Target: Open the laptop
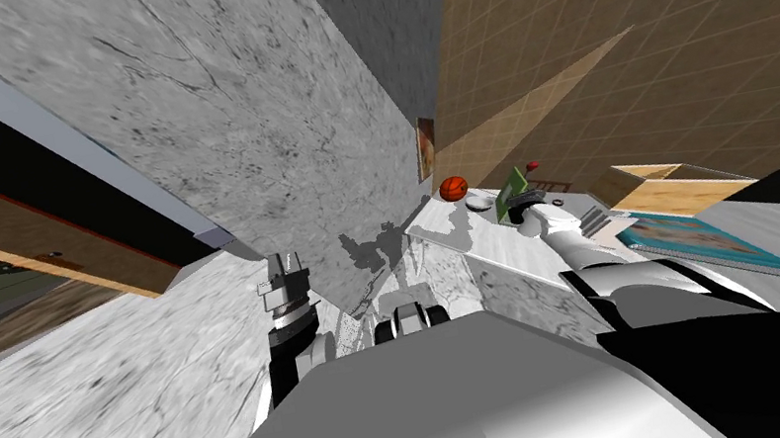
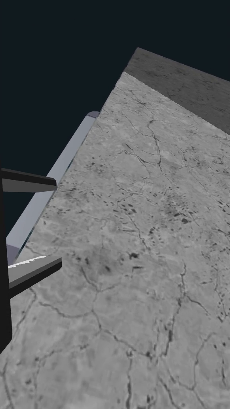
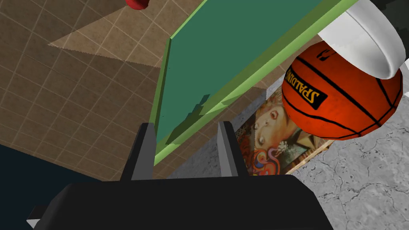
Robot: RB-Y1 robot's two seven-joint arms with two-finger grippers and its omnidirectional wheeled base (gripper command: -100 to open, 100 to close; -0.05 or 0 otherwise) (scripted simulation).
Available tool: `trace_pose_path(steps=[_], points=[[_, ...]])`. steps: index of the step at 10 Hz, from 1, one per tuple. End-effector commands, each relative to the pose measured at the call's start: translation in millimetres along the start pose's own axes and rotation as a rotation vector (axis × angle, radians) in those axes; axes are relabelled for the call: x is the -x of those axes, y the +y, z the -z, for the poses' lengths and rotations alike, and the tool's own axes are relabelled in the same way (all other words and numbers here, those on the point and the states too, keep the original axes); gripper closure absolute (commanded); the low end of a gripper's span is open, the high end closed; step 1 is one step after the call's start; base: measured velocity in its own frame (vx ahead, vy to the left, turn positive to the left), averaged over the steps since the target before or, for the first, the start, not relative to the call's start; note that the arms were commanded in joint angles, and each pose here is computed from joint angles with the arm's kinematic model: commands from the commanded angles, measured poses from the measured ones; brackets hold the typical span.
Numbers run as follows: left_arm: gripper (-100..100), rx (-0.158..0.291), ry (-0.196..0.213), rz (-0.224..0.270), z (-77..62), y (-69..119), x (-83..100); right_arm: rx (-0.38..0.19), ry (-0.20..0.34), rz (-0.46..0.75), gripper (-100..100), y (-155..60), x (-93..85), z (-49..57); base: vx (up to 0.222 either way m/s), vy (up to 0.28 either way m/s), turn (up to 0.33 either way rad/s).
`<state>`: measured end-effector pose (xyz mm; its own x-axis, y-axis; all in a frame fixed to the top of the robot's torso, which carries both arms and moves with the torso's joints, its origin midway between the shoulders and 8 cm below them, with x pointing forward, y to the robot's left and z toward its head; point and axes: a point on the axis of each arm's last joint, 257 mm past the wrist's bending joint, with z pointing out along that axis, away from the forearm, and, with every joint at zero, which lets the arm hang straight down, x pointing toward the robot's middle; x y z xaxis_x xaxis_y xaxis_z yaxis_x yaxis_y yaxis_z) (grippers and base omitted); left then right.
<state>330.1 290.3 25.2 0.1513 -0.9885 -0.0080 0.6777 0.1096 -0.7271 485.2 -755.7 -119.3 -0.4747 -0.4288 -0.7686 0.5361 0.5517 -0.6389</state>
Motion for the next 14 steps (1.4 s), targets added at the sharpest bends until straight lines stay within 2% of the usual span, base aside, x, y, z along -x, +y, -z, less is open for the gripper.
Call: trace_pose_path(steps=[1, 5, 9, 10, 14], points=[[0, 0.0, 0.0, 0.0, 0.0, 0.0, 0.0, 0.037, -0.025, -0.098, 100, 22, 5.7, 7.2, 0.024, -0.051, -0.171], [0, 0.0, 0.0, 0.0, 0.1, 0.0, 0.0, 0.099, -0.053, -0.277, 100, 61, 8.7, 25.1, 0.044, -0.075, -0.193], [0, 0.0, 0.0, 0.0, 0.1, 0.0, 0.0, 0.145, -0.076, -0.451, 100, 88, 11.2, 44.2, 0.037, -0.071, -0.159], [0, 0.0, 0.0, 0.0, 0.1, 0.0, 0.0, 0.145, -0.089, -0.436, 100, 86, 20.6, 39.1, 0.014, -0.017, -0.022], [0, 0.0, 0.0, 0.0, 0.1, 0.0, 0.0, 0.232, -0.092, -0.606, 100, 125, 5.4, 65.7, 0.073, -0.035, -0.142]])
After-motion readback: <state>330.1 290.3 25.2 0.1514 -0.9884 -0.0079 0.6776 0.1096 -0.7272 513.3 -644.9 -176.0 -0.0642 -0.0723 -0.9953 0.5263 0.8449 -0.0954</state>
